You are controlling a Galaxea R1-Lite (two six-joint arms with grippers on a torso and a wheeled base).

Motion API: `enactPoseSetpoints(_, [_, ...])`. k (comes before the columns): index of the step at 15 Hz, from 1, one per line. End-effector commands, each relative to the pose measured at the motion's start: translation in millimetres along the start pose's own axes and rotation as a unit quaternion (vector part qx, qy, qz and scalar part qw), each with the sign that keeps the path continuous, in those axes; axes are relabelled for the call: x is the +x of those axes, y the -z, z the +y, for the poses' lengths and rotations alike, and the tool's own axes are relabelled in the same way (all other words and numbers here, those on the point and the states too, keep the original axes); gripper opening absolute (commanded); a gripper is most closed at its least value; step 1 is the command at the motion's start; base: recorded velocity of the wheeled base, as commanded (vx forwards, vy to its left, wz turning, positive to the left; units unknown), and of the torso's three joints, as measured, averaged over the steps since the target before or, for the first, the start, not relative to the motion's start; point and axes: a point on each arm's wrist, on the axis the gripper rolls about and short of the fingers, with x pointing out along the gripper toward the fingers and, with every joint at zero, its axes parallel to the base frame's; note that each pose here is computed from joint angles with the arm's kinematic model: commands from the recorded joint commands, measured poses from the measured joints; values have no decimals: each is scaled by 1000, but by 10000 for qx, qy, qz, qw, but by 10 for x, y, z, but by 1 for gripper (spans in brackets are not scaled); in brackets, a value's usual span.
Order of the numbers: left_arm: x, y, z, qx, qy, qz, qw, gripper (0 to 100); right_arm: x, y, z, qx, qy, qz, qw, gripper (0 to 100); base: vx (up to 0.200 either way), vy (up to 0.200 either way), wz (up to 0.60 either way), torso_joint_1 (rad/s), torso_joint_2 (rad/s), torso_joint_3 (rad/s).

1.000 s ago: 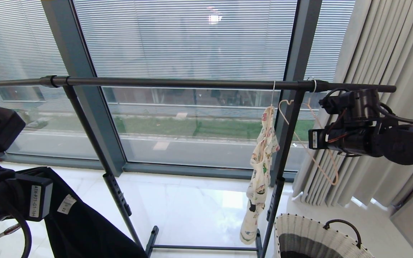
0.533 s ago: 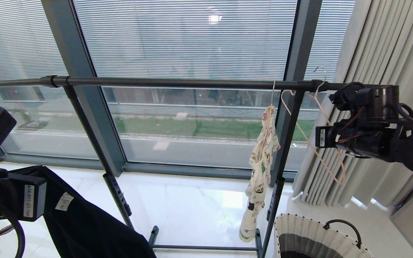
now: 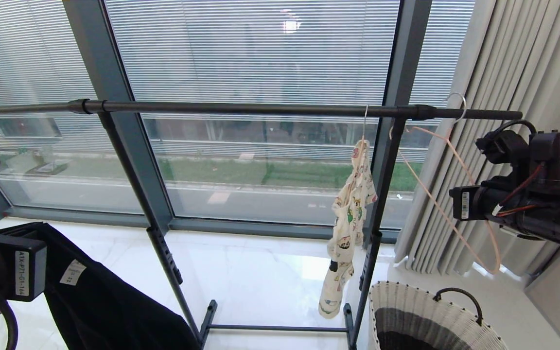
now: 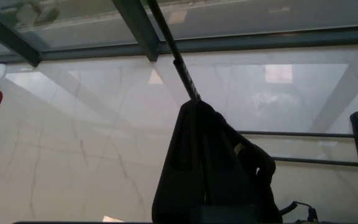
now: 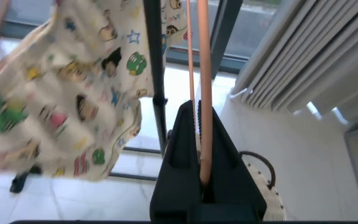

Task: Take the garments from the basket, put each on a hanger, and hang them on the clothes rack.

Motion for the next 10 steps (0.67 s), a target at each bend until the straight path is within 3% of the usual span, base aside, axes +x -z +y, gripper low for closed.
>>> enactPoseSetpoints(1, [-6, -2, 5, -17, -1, -17, 10000, 0, -234, 71, -1, -98, -110, -51, 9999, 0, -200, 0, 0, -12, 2, 7])
enactPoseSetpoints(10, [4, 2, -13, 100, 34, 9, 9999, 0, -770, 430, 84, -546, -714, -1, 9960, 0, -200, 0, 0, 3, 2, 4])
